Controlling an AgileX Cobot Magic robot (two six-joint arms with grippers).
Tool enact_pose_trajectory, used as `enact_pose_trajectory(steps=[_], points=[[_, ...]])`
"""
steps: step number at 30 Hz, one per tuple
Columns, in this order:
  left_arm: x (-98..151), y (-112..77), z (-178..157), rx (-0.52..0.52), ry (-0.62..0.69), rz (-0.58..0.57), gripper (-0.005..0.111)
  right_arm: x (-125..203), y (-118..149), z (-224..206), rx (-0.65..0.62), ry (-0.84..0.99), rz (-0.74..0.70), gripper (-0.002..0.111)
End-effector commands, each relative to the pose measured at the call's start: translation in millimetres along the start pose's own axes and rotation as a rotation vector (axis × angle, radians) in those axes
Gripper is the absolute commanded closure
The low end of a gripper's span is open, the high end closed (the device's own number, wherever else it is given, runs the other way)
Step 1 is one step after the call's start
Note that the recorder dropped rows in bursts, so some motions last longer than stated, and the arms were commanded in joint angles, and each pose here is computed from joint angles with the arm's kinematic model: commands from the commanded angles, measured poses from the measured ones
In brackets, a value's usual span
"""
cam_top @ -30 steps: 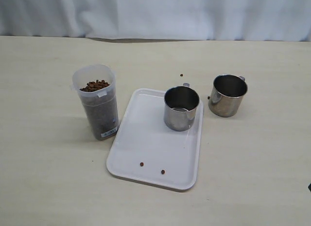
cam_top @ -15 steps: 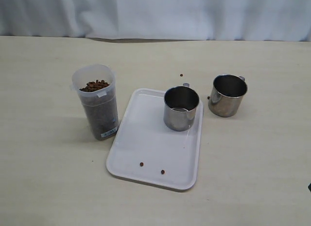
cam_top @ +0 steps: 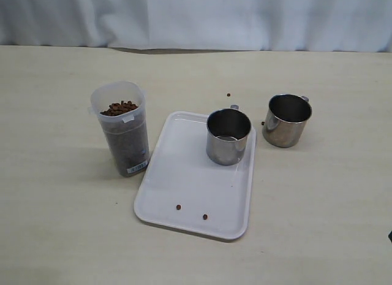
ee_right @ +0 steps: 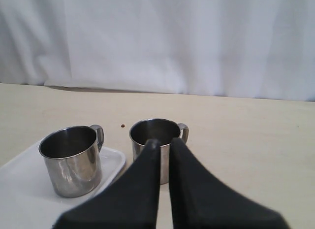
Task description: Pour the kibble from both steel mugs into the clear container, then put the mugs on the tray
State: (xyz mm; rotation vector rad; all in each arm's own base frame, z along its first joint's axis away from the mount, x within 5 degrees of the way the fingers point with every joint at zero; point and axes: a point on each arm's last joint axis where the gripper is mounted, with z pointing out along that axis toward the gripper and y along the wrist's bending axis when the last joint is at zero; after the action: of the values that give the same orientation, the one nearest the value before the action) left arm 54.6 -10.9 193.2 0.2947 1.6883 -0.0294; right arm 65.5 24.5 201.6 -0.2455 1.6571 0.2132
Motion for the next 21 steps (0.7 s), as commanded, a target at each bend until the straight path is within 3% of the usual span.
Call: enact_pose_trajectory(steps=[1, 10, 17, 21], points=[[1, -0.4, 0, 0.002, 0.004, -0.006, 0.107, 1, -1, 0, 0.008, 0.002, 0.006, 0.103], [1, 0.3, 0, -0.011, 0.005, -0.008, 0.107, 1, -1, 0, 0.008, 0.002, 0.006, 0.103], [3, 12.2, -1, -0.226, 0.038, -0.039, 0.107, 1, -1, 0, 0.008, 0.002, 0.006, 0.103], [4, 13.3, -2, -0.246, 0.041, -0.042, 0.107, 1, -1, 0, 0.008, 0.002, 0.006, 0.103]])
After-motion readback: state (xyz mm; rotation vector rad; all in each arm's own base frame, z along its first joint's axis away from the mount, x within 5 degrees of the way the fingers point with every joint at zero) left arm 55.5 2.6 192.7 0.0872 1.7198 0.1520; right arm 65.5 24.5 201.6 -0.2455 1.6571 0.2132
